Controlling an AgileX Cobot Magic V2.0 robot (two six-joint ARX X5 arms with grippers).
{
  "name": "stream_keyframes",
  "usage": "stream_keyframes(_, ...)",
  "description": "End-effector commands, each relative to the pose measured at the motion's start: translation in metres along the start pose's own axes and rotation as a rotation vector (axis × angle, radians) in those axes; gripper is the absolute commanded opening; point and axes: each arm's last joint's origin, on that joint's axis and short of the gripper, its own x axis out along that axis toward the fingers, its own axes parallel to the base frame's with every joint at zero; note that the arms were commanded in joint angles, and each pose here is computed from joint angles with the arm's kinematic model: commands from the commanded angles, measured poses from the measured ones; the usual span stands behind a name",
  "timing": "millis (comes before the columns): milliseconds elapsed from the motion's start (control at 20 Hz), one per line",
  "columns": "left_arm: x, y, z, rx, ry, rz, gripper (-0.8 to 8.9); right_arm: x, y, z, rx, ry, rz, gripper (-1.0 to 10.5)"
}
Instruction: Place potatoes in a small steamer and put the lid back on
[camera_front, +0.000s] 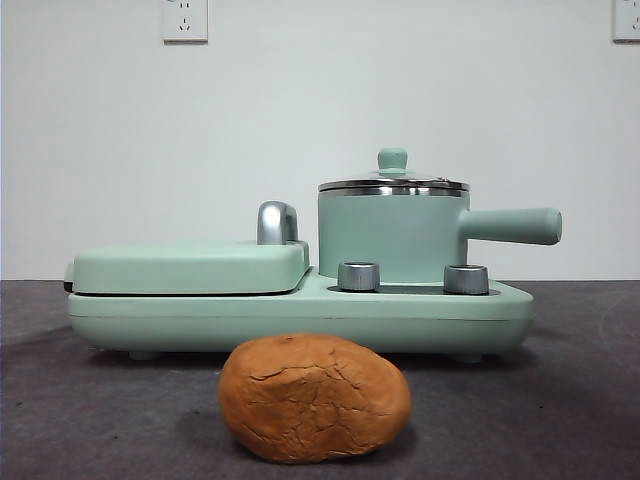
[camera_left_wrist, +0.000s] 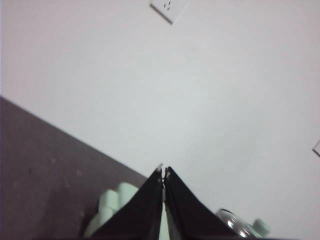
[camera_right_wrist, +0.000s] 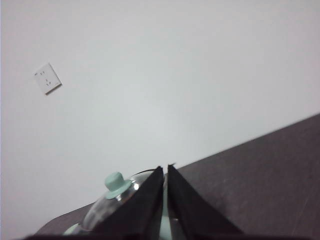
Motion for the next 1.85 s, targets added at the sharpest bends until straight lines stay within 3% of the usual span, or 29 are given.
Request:
stream_keyframes(50, 0.000, -0.015, 0.018, -0.031, 0.034, -0.003, 0.09, 0.001, 0.012, 0.017, 0.052, 0.047, -0.013, 0.1)
stream_keyframes(200, 0.002, -0.028, 0.032, -0.017, 0.123, 0.010, 0.09, 0.006, 0.023, 0.031, 0.032, 0.158, 0.001, 0.1)
stream_keyframes(450, 0.012, -0.048, 0.052, 0.092, 0.291, -0.052, 0.09, 0.019, 0.038, 0.049, -0.043, 0.337, 0.080, 0.1)
stream_keyframes(950, 0.047, -0.069, 0.068, 0.328, 0.650, -0.188, 0.09, 0.050, 0.054, 0.066, -0.365, 0.564, 0.264, 0.1)
stream_keyframes(1400, 0.067, -0.075, 0.060, 0.713, 0.760, -0.366, 0.09, 0.059, 0.056, 0.055, -0.658, 0.691, 0.324, 0.1)
stream_keyframes(1650, 0.071, -0.077, 0.053, 0.827, 0.797, -0.419, 0.17, 0.056, 0.055, 0.047, -0.762, 0.766, 0.338, 0.2)
stream_keyframes(1850, 0.071, -0.081, 0.051, 0.831, 0.786, -0.454, 2.29, 0.055, 0.057, 0.045, -0.775, 0.773, 0.364, 2.5)
